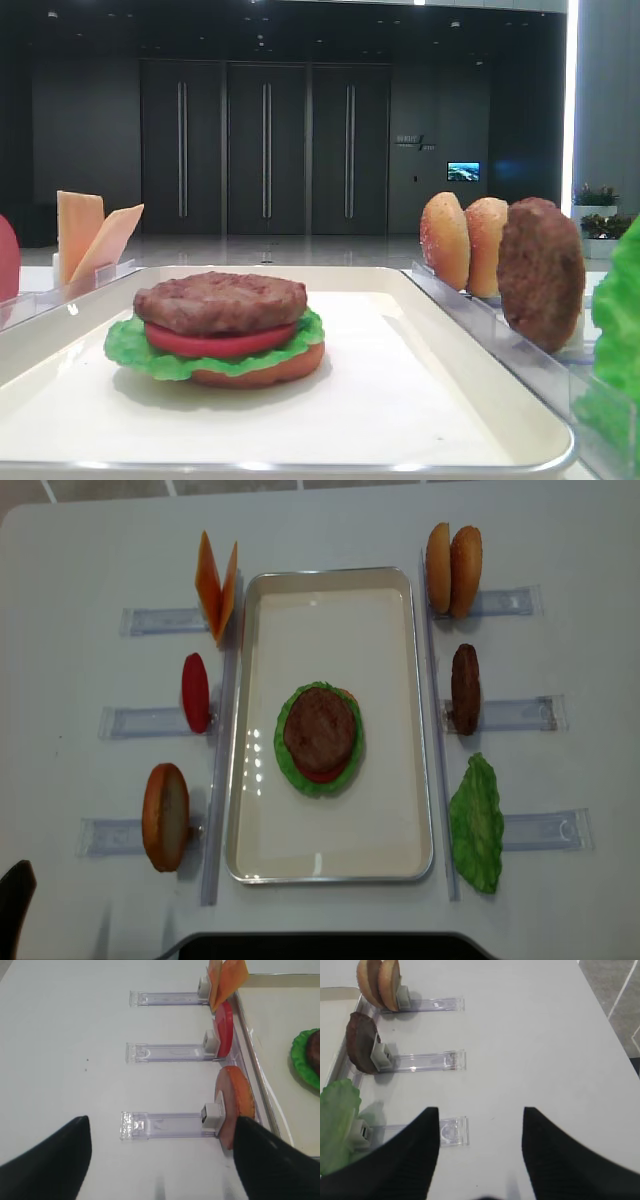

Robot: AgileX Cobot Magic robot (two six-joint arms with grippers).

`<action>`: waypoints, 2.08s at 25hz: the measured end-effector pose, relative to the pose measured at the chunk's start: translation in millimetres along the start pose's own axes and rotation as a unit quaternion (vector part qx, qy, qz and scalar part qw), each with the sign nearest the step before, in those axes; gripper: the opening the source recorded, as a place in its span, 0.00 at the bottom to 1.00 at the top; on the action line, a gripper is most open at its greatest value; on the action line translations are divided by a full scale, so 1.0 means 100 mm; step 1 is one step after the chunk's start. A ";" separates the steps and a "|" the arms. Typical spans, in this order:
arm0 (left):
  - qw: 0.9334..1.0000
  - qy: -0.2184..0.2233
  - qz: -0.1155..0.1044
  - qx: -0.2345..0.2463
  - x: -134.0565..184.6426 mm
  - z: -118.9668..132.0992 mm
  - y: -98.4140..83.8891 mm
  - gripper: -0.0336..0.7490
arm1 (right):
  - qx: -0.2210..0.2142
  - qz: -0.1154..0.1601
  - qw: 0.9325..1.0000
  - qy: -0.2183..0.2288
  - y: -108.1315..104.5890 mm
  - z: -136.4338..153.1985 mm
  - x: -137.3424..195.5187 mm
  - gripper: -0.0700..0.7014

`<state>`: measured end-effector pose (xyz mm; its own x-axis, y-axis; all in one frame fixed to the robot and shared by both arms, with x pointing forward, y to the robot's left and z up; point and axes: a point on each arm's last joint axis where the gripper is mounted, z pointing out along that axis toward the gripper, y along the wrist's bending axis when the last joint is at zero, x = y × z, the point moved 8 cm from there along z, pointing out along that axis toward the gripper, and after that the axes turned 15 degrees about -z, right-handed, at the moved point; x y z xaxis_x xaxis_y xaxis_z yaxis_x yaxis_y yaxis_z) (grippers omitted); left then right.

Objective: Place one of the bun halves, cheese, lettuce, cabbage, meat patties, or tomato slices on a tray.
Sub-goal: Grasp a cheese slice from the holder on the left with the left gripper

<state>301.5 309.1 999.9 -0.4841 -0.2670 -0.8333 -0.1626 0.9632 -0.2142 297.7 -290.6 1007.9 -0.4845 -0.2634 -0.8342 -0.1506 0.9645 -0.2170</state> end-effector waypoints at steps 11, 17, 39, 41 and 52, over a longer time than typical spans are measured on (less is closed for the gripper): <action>1.000 0.000 0.000 0.000 0.00 0.00 0.00 0.92 | 0.000 0.000 1.000 0.000 0.00 0.00 0.00 0.56; 1.000 0.000 0.000 0.000 0.00 0.00 0.00 0.89 | 0.000 0.000 1.000 0.000 0.00 0.00 0.00 0.56; 0.975 0.210 -0.009 -0.069 -0.78 1.22 -0.29 0.61 | 0.000 0.000 1.000 0.000 0.00 0.00 0.00 0.56; 0.968 0.239 -0.007 -0.077 -1.02 1.63 -0.39 0.61 | 0.000 0.000 1.000 0.000 0.00 0.00 0.00 0.56; 0.936 0.345 0.021 -0.067 -1.68 3.52 -1.01 0.61 | 0.000 0.000 1.000 0.000 0.00 0.00 0.00 0.56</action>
<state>702.0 267.7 982.2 -0.9251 -0.2296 -0.3024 -0.2139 0.9732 -0.0843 297.7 -290.6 1007.9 -0.4845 -0.2634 -0.8342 -0.1506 0.9645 -0.2170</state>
